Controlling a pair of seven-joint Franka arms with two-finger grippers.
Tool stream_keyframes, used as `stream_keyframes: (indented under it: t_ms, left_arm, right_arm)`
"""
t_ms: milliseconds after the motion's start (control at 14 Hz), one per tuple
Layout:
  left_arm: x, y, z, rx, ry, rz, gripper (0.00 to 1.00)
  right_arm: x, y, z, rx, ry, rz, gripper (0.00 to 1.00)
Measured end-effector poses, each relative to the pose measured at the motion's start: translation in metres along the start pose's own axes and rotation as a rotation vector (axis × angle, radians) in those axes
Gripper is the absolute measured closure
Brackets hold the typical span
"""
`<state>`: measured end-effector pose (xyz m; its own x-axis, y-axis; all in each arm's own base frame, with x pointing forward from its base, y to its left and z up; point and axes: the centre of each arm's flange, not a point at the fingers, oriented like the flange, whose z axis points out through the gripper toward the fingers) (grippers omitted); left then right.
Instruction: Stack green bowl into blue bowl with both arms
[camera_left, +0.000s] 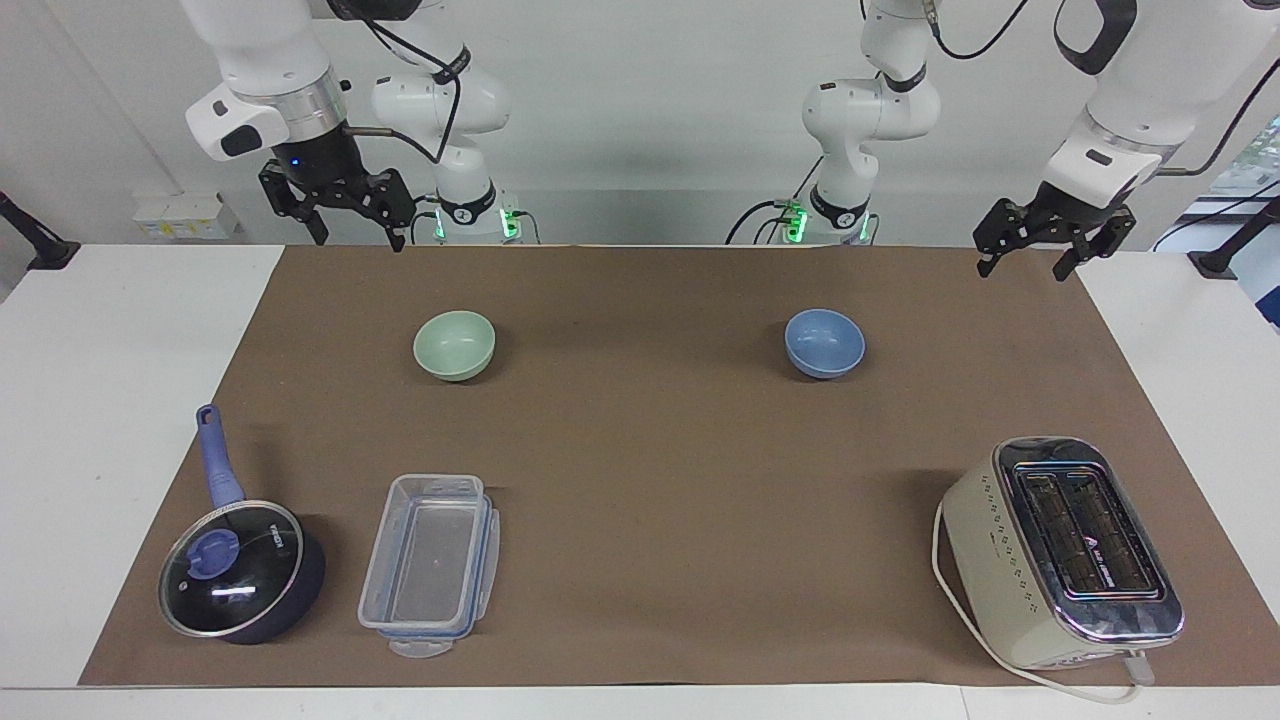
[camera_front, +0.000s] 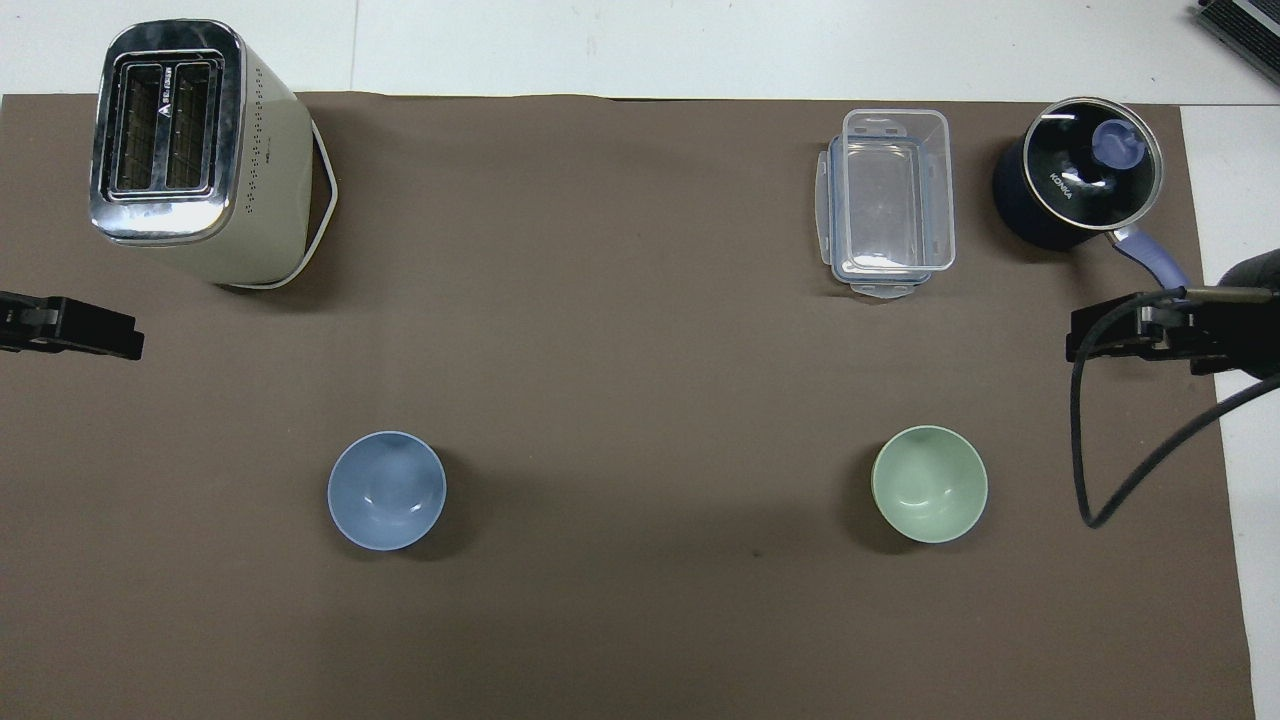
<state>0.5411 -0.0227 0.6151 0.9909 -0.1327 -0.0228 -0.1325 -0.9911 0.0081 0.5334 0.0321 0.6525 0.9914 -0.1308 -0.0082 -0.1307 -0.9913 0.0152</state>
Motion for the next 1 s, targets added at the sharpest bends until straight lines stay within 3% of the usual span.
stream_keyframes:
  t_ms: [714, 1000]
  left_arm:
    - [-0.015, 0.006, 0.089, -0.029, -0.019, -0.002, 0.0]
    - [-0.019, 0.011, 0.123, -0.078, -0.017, 0.004, 0.0]
  right_arm:
    - [0.0, 0.0, 0.0, 0.0, 0.0, 0.0, 0.0]
    - [0.0, 0.0, 0.0, 0.0, 0.0, 0.001, 0.0]
